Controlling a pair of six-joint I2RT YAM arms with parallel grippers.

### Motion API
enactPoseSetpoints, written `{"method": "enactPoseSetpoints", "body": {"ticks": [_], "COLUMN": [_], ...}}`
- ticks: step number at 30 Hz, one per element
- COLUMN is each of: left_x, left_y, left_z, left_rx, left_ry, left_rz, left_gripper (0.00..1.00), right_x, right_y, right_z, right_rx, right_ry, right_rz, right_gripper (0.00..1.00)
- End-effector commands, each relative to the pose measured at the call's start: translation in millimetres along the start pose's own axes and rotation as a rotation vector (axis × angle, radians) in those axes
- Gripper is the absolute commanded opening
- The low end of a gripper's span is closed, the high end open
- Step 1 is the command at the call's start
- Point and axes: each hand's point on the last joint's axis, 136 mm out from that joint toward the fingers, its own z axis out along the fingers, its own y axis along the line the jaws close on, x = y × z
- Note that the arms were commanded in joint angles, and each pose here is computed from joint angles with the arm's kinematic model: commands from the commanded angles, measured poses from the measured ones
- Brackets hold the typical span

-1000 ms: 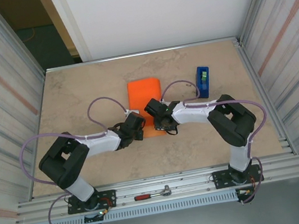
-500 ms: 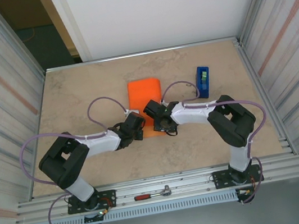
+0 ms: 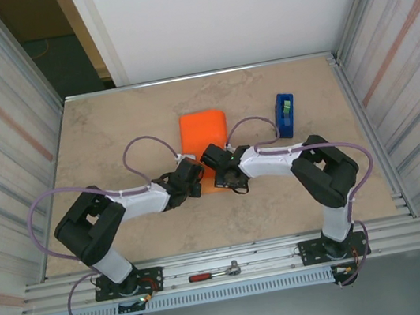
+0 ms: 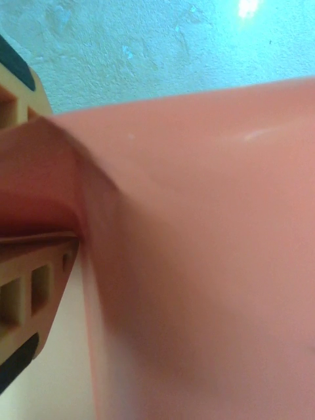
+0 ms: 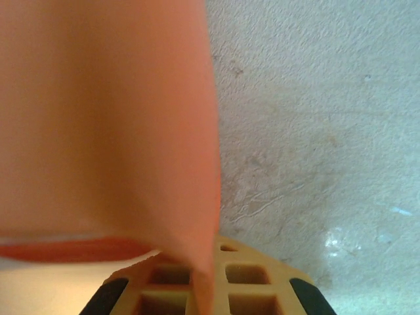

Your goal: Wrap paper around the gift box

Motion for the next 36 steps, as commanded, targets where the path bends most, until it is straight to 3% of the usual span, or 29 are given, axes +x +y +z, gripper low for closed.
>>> {"method": "enactPoseSetpoints", "body": {"ticks": [1, 4, 8, 11, 13, 18, 28, 36], "left_x": [-17.4, -24.5, -30.8, -34.3, -35.1, -30.6, -5.0, 7.0], "left_y": [-11.4, -12.2, -13.6, -13.5, -15.6, -20.1, -13.1, -21.7], "left_z": [-5.4, -14.0, -25.5, -28.9, -28.1, -23.5, -23.7, -11.3], "left_rx": [0.031, 0.045, 0.072, 0.078, 0.083, 0.098, 0.080, 0.087], "left_ry": [-0.043, -0.063, -0.085, -0.098, -0.095, -0.064, 0.036, 0.125], "left_rz": [0.018, 0.010, -0.007, -0.020, -0.022, -0.038, -0.104, -0.060], "left_gripper": [0.28, 0.34, 0.49, 0.53, 0.52, 0.46, 0.38, 0.27], "right_x": [-5.0, -16.3, -26.0, -26.1, -23.9, -16.2, -7.0, -9.6], "right_y": [-22.6, -28.7, -34.5, -31.5, -29.8, -29.5, -22.1, -17.5], "right_z": [1.7, -0.9, -3.7, -5.6, -6.9, -12.8, -18.2, -17.4], "right_rx": [0.060, 0.060, 0.054, 0.042, 0.036, 0.028, -0.005, -0.020], "right_ry": [-0.007, -0.019, -0.023, -0.020, -0.018, -0.024, -0.026, -0.028], "right_rz": [0.016, 0.023, 0.022, 0.011, 0.006, 0.003, -0.002, 0.006], "right_gripper": [0.00, 0.00, 0.00, 0.00, 0.00, 0.27, 0.32, 0.63]}}
